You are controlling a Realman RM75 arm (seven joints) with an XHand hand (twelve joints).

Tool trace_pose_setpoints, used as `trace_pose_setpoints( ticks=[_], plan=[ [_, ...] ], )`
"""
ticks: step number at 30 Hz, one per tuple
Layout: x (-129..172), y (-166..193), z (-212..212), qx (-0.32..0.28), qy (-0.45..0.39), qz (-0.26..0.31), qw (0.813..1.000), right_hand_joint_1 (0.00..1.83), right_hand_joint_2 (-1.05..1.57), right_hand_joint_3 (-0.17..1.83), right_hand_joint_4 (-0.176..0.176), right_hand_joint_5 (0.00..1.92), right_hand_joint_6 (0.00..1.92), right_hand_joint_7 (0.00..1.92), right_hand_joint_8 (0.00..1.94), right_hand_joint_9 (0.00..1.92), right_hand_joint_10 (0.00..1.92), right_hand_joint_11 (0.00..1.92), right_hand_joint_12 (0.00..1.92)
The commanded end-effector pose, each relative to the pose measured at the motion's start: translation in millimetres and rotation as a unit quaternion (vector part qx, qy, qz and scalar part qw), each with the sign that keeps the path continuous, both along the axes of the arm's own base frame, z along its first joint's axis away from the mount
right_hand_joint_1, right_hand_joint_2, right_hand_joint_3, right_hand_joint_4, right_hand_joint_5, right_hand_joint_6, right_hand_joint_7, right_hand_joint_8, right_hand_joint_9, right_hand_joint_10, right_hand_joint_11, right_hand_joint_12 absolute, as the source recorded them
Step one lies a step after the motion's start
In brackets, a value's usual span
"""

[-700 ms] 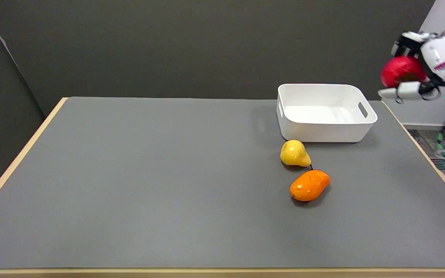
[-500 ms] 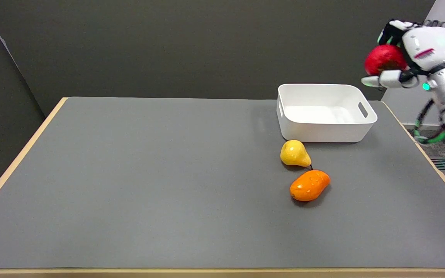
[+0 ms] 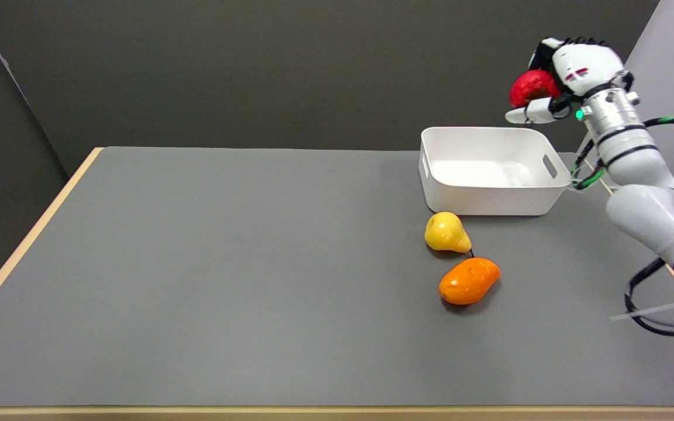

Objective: Place tomato into white box.

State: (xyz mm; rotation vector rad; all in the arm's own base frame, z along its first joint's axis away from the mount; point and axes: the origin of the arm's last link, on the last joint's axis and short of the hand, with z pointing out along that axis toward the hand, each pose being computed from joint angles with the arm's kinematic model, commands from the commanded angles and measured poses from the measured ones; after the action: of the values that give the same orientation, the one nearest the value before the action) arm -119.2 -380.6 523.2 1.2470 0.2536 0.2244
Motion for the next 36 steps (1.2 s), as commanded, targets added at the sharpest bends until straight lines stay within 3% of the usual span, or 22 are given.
trace_pose_setpoints(
  ticks=[1,10,13,15,16,18,21,36],
  plan=[
    [-33,-60,12,-0.021,-0.016,-0.108,0.994,1.33,1.07,0.36,-0.131,0.59,1.61,0.79,1.3,0.79,1.5,0.86,1.69],
    [-59,-55,9,-0.013,-0.016,-0.161,0.987,1.33,1.08,0.33,-0.129,0.59,1.61,0.79,1.31,0.78,1.5,0.83,1.68],
    [-61,-54,7,-0.008,-0.017,-0.169,0.985,1.32,1.18,0.18,-0.143,0.5,1.57,0.75,1.37,0.74,1.55,0.67,1.67],
    [-61,-53,7,-0.007,-0.015,-0.171,0.985,1.0,0.77,0.92,0.089,0.4,1.2,0.68,0.99,0.67,1.27,0.59,1.65],
    [-61,-53,7,-0.006,-0.015,-0.171,0.985,0.88,0.75,0.95,0.097,0.36,1.0,0.6,0.79,0.58,1.14,0.51,1.59],
    [-61,-53,6,-0.005,-0.015,-0.172,0.985,0.73,0.72,0.95,0.096,0.31,0.76,0.5,0.57,0.46,0.99,0.4,1.52],
    [-62,-52,5,-0.003,-0.013,-0.172,0.985,0.63,0.69,0.95,0.093,0.29,0.61,0.43,0.48,0.39,0.88,0.31,1.46],
    [-53,-36,-1,0.013,-0.007,-0.15,0.989,0.63,0.7,0.92,0.09,0.29,0.55,0.42,0.43,0.35,0.85,0.29,1.41]
  ],
)
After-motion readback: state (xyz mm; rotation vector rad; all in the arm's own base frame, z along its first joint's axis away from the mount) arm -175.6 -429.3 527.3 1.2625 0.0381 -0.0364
